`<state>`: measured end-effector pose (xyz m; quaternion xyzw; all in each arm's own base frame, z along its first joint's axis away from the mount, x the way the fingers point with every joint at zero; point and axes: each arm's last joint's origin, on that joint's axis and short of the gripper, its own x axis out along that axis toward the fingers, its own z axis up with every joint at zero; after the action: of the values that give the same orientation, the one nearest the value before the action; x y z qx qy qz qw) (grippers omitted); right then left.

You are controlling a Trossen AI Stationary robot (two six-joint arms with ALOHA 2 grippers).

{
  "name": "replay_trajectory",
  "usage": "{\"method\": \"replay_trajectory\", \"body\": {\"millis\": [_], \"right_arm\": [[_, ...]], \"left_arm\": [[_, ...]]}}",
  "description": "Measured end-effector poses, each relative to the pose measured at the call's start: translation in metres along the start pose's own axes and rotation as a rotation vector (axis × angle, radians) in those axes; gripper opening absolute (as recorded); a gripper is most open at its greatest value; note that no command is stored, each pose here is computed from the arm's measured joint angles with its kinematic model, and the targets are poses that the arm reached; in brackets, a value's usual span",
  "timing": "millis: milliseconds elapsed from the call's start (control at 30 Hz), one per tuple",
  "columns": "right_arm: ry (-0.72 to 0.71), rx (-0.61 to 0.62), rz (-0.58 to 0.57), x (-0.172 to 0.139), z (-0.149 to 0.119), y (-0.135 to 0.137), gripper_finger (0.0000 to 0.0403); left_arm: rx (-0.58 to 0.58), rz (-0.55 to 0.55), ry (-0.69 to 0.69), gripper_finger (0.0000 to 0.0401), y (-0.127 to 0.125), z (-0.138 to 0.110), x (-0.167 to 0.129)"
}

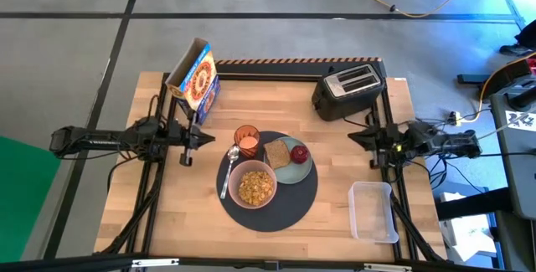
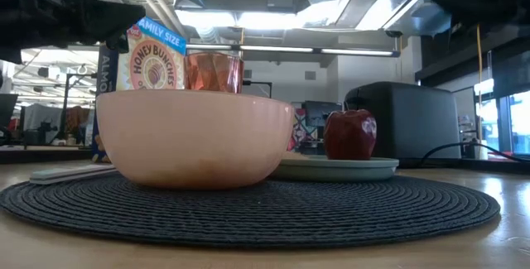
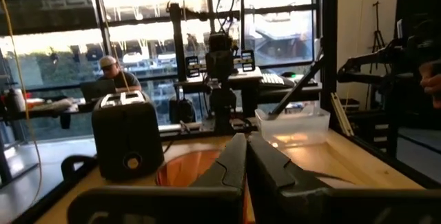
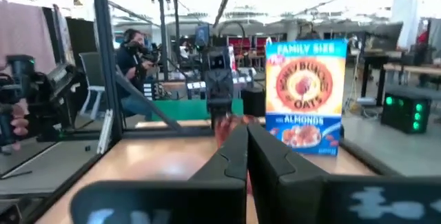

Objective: Arrange a breakfast setting
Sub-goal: Return to Home Position

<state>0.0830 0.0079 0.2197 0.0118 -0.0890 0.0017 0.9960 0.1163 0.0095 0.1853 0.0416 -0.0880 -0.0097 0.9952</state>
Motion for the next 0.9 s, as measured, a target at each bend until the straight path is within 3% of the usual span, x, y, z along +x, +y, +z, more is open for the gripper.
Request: {"method": "replay_trajectory", "body": {"millis": [167,333,900], "right_arm": [[-0.047,0.072,-0.005,0.005,-0.026,0.001,0.0],[0.034,0.13,0.023,0.006,-0.042,0.002,0.0],[0.006,0.103,0.02,0.006,-0.039,0.002,0.0]], "left_arm": [[-0.03,-0.003,0.051,0.0,0.0,-0.005,0.0],[-0.036,-0.005,0.078,0.0,-0.001,-0.008,0.0],[-0.057,-0.075,0.169,0.0,-0.004,-0.017,0.0]]}}
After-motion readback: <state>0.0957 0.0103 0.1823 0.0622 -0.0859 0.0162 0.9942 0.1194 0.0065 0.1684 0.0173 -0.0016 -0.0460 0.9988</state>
